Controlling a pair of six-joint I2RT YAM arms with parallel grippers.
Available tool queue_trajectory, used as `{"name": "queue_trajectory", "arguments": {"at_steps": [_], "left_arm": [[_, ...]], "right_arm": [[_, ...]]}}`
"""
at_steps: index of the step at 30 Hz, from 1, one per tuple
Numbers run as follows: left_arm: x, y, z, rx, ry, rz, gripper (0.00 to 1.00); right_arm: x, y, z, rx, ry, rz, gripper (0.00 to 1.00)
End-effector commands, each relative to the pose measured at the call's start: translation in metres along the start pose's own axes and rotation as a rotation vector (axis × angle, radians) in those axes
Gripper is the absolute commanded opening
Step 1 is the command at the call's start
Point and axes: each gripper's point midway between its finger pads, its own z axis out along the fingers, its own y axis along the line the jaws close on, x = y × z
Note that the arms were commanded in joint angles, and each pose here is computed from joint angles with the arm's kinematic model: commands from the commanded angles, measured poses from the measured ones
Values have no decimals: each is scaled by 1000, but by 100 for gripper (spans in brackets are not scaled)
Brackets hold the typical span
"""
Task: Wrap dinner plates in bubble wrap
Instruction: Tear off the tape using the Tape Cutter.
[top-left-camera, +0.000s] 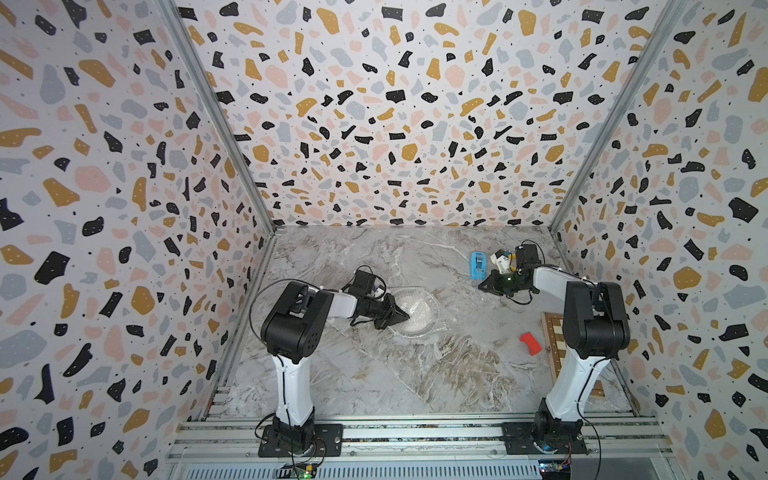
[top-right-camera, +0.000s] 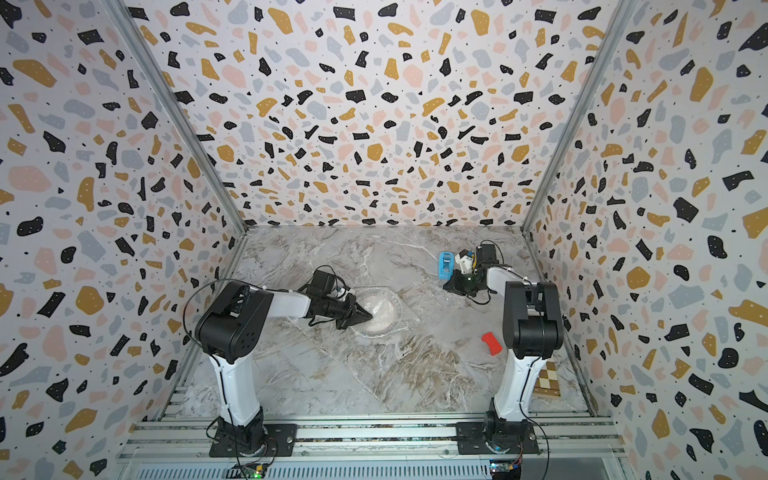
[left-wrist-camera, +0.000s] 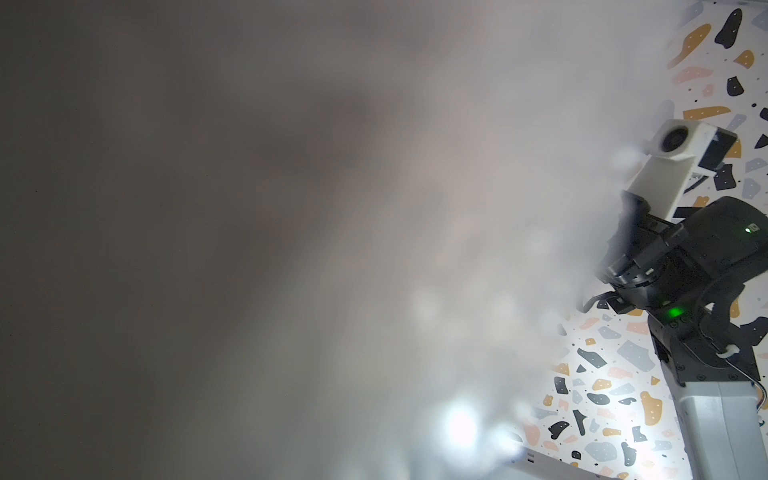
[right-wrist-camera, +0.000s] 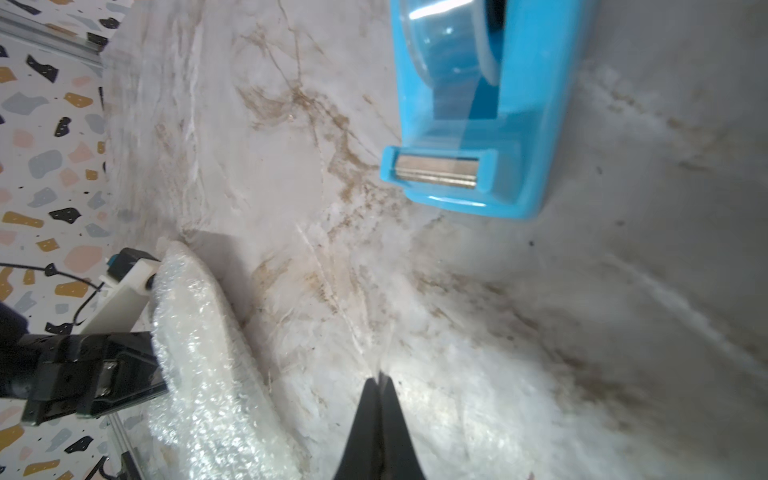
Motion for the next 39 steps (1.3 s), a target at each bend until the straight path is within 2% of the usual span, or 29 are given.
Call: {"name": "queue_trajectory", "arguments": {"at_steps": [1, 6, 17, 28, 32, 39], "left_arm": [[-1, 68, 5, -195, -54, -148, 11], [-1, 67, 5, -194, -51, -148, 11], [-4, 65, 5, -189, -48, -148, 11], [-5, 64, 1, -186, -56, -145, 11], [-6, 65, 0, -188, -60, -145, 11], [-6, 64, -1, -192, -68, -136, 12]], "right_arm": [[26, -15, 13, 88, 101, 61, 0], [31, -35, 18, 192, 115, 82, 0], [43, -80, -4, 470, 109, 106, 0], [70, -103, -11, 577, 154, 128, 0], [61, -84, -16, 497, 121, 100, 0], [17, 11, -43, 173, 10, -29, 0]]}}
